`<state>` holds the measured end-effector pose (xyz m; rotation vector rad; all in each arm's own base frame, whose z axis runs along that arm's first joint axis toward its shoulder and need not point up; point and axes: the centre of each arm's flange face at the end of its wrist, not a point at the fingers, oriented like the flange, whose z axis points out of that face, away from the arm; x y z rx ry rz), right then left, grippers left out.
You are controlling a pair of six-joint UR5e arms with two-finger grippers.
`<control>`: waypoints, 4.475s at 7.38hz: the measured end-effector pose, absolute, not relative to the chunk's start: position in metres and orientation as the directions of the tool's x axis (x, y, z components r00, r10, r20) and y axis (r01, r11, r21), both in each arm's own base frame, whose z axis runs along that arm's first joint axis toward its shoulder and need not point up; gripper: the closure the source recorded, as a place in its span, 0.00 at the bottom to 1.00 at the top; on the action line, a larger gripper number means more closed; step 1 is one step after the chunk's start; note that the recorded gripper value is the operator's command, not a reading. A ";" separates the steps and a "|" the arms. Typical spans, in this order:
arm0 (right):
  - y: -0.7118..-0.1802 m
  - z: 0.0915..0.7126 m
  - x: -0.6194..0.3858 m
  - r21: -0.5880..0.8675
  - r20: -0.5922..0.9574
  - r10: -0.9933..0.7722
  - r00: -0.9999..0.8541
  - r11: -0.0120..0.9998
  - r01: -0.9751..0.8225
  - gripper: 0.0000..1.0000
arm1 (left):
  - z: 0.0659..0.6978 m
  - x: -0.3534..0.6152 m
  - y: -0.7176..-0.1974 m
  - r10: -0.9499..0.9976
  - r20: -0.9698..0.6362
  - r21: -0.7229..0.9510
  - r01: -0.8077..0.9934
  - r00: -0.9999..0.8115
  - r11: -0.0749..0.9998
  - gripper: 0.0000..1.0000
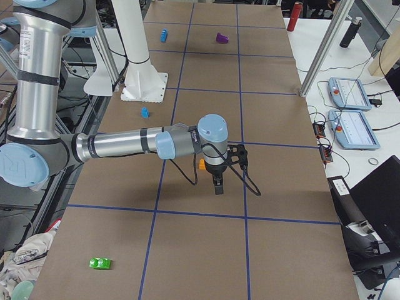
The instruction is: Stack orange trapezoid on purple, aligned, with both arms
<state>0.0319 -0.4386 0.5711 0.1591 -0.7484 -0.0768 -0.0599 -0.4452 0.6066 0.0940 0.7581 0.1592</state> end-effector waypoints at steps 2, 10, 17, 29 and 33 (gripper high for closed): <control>-0.439 0.571 0.029 0.172 0.672 -0.131 0.729 0.985 0.018 0.00 | 0.604 -0.059 -0.446 0.184 -0.676 0.149 -0.112 0.714 0.982 0.00; -0.482 0.510 -0.007 0.286 0.703 -0.264 0.661 0.955 0.077 0.00 | 0.521 -0.034 -0.478 0.396 -0.604 0.410 -0.157 0.692 0.899 0.00; -0.504 0.472 -0.072 0.301 0.705 -0.311 0.638 0.945 0.127 0.00 | 0.507 0.069 -0.512 0.367 -0.700 0.320 -0.190 0.612 0.928 0.00; -0.502 0.473 -0.089 0.280 0.701 -0.297 0.648 0.951 0.133 0.00 | 0.573 0.251 -0.483 0.249 -0.662 0.212 -0.143 0.707 0.967 0.54; -0.502 0.472 -0.090 0.280 0.703 -0.298 0.646 0.951 0.133 0.00 | 0.568 0.258 -0.477 0.264 -0.665 0.214 -0.161 0.699 0.964 1.00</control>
